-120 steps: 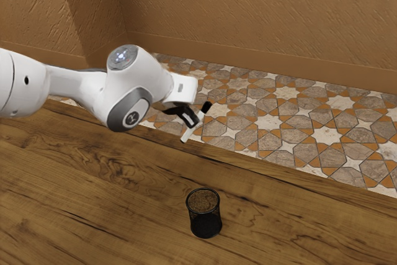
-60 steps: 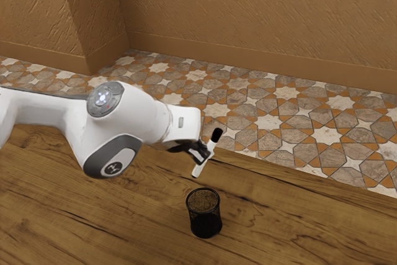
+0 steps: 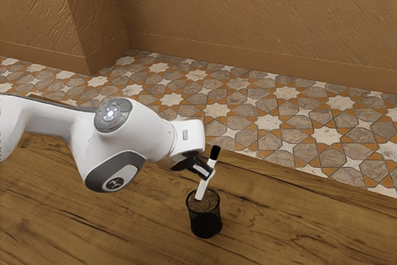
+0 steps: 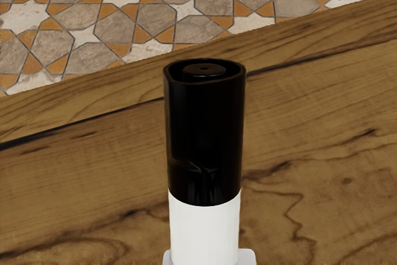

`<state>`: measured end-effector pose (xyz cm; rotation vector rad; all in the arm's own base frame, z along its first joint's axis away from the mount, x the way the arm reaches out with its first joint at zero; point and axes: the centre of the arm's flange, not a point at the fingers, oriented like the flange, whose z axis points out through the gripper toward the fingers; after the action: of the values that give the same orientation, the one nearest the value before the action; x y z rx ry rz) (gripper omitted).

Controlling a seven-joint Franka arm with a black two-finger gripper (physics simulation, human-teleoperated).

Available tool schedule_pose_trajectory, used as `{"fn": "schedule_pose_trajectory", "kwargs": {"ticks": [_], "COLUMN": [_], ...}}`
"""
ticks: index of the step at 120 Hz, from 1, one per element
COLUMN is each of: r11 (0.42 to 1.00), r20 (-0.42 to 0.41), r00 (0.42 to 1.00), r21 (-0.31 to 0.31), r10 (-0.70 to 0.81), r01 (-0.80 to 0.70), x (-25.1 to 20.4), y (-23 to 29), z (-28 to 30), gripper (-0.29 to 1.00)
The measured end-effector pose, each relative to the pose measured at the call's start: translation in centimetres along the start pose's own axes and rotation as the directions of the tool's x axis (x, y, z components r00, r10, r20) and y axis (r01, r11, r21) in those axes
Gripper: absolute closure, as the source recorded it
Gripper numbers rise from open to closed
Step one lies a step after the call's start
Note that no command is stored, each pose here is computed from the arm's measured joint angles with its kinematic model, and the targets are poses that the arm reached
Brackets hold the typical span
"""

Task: Put the marker into the pen holder.

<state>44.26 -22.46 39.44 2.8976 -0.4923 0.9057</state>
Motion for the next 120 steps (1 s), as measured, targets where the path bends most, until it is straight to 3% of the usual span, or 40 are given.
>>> {"fn": "schedule_pose_trajectory", "kwargs": {"ticks": [32, 54, 67, 76, 86, 94, 107, 120], "r11": [0.998, 0.999, 0.999, 0.982, 0.942, 0.911, 0.86, 0.822], "r20": [0.026, 0.031, 0.02, -0.03, -0.112, -0.107, -0.022, 0.098], "r00": [0.997, 0.999, 0.999, 0.987, 0.947, 0.923, 0.895, 0.848], "r21": [-0.004, 0.01, 0.028, 0.093, 0.121, 0.152, 0.265, 0.326], "r10": [-0.07, -0.043, -0.046, -0.16, -0.302, -0.371, -0.446, -0.52], "r01": [0.07, 0.043, 0.046, 0.162, 0.314, 0.384, 0.436, 0.467], "x": [-0.6, -0.6, 0.1, 4.2, 15.6, 21.5, 23.0, 20.9], "y": [0.0, 0.4, 0.3, -5.5, -10.7, -14.6, -21.3, -25.8], "z": [1.1, 1.2, 0.3, -1.9, -9.0, -15.1, -21.0, -22.3], "gripper": [0.79, 0.4, 0.24, 0.17, 0.12, 0.08, 0.05, 0.03]}}
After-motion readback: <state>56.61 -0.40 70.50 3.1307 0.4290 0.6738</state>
